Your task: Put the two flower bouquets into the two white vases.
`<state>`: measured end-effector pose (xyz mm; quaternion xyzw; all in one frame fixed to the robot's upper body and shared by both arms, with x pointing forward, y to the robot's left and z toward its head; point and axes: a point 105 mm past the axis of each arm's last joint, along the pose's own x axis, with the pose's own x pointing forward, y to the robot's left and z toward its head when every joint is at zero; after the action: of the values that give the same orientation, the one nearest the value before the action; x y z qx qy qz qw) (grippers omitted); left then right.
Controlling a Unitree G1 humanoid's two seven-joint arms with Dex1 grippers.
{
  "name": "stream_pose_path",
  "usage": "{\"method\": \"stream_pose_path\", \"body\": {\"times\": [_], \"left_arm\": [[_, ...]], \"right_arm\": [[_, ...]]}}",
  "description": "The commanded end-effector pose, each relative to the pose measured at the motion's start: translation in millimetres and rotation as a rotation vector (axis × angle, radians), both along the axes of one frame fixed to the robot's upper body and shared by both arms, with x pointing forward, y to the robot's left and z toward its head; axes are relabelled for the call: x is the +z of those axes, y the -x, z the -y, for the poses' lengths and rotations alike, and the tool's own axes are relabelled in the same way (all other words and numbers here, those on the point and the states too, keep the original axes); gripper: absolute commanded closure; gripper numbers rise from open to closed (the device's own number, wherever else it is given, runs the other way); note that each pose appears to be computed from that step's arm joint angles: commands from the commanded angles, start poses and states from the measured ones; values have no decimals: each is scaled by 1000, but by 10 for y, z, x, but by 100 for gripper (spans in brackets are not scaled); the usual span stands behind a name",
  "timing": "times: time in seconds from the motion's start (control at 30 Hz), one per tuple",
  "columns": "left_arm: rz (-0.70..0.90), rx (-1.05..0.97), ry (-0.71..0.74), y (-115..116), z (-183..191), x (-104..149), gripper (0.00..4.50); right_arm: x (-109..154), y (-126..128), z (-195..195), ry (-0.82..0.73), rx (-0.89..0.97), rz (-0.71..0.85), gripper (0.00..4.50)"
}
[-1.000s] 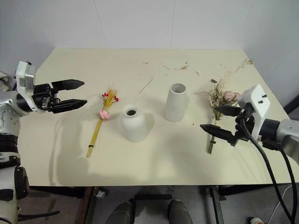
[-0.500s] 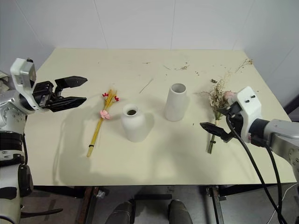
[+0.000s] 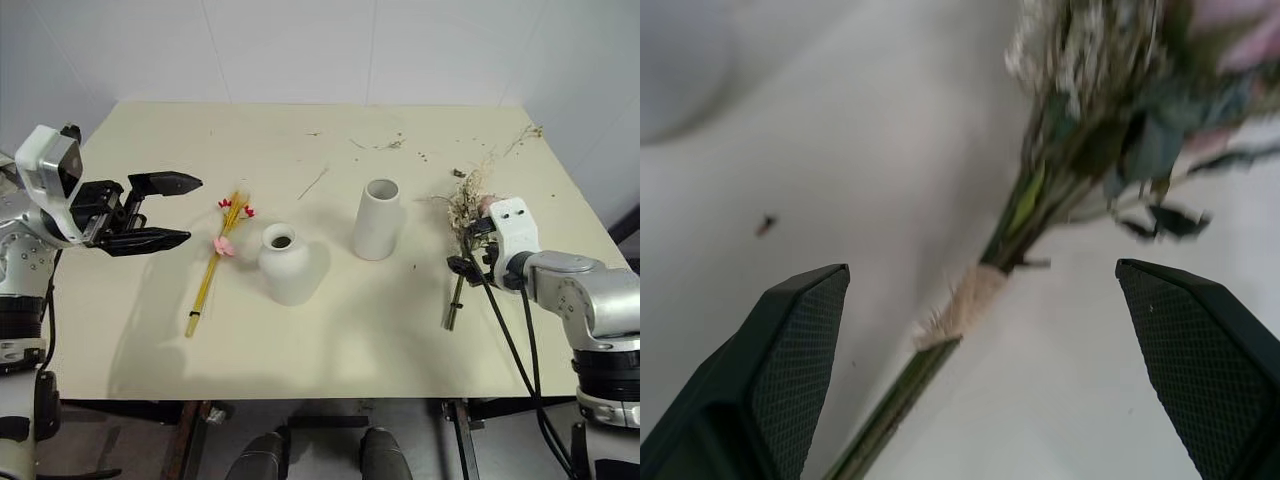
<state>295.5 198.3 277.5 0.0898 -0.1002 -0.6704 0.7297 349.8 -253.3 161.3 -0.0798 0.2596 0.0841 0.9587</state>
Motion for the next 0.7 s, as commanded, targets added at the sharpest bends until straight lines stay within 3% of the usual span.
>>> {"method": "stream_pose_path", "body": {"times": [0.03, 0.23, 0.33, 0.7], "left_arm": [[62, -79, -39, 197, -31, 116, 3], [71, -74, -42, 194, -18, 125, 3], [70, -75, -42, 196, -12, 122, 0], [69, -72, -47, 179, 1, 118, 0]], "right_arm": [[79, -13, 3, -14, -20, 16, 0], [6, -123, 24, -12, -50, 13, 0], [1, -171, 50, -20, -78, 13, 57], [31, -203, 60, -12, -103, 40, 423]]}}
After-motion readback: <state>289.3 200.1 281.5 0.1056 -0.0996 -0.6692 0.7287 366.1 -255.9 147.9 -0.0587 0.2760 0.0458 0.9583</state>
